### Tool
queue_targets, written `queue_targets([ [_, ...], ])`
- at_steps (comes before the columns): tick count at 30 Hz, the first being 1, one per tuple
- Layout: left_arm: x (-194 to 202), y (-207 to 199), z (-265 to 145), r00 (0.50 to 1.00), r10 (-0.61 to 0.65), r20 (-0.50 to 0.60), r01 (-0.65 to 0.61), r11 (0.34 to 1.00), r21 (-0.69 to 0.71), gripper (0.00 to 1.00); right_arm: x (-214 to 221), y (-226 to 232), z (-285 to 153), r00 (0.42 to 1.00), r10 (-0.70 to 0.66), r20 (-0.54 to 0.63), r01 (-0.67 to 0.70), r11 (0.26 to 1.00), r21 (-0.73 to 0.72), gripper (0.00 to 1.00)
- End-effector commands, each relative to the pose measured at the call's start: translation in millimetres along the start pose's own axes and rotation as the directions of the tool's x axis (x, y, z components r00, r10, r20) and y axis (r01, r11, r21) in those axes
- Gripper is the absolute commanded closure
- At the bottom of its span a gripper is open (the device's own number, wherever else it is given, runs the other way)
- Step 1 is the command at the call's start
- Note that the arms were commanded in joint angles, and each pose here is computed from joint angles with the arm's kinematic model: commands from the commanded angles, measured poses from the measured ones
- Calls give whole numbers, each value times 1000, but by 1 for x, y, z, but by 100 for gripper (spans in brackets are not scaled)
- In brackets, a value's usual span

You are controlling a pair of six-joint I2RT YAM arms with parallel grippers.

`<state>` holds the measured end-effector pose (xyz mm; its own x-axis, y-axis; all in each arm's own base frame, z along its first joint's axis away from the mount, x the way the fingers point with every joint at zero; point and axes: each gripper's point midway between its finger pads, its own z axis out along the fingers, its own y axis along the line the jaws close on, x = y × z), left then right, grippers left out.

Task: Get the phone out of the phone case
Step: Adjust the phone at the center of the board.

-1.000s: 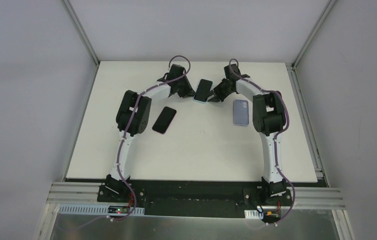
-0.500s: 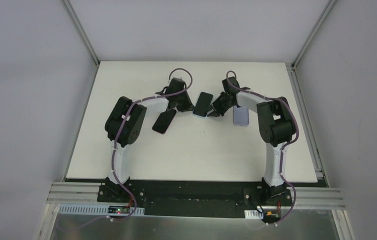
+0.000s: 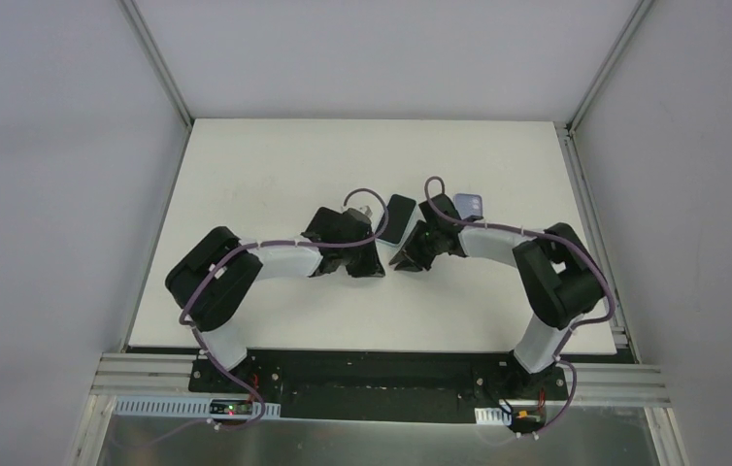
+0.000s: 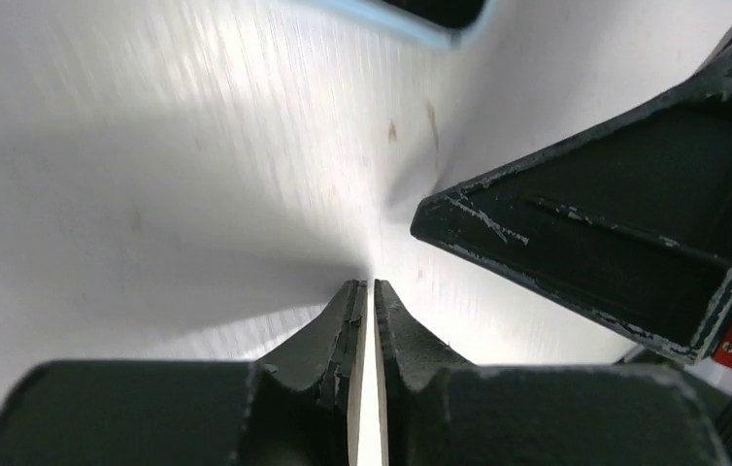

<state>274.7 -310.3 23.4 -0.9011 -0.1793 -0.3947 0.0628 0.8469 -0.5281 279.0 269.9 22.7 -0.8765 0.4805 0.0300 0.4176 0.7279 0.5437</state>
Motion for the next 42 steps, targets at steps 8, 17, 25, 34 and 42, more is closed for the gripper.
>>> queue_targets([
  [8, -25, 15, -35, 992, 39, 120, -32, 998, -61, 56, -14, -26, -32, 984, -10, 180, 7, 1000, 20, 48],
  [17, -84, -1, 3, 993, -57, 104, 58, 998, 1, 43, -62, 0, -18, 978, 103, 184, -98, 995, -35, 32],
  [25, -92, -5, 45, 994, -99, 53, 98, 995, 4, 46, -87, 12, 5, 973, 123, 197, -120, 992, -29, 39],
  [34, -68, -14, 51, 999, -37, 10, 37, 999, 16, 68, -79, 3, 11, 983, 88, 161, -89, 996, -5, 57],
  [42, -27, -23, 42, 999, 21, -49, -19, 999, 38, 76, -46, -17, 3, 993, 28, 113, -30, 999, 21, 62],
])
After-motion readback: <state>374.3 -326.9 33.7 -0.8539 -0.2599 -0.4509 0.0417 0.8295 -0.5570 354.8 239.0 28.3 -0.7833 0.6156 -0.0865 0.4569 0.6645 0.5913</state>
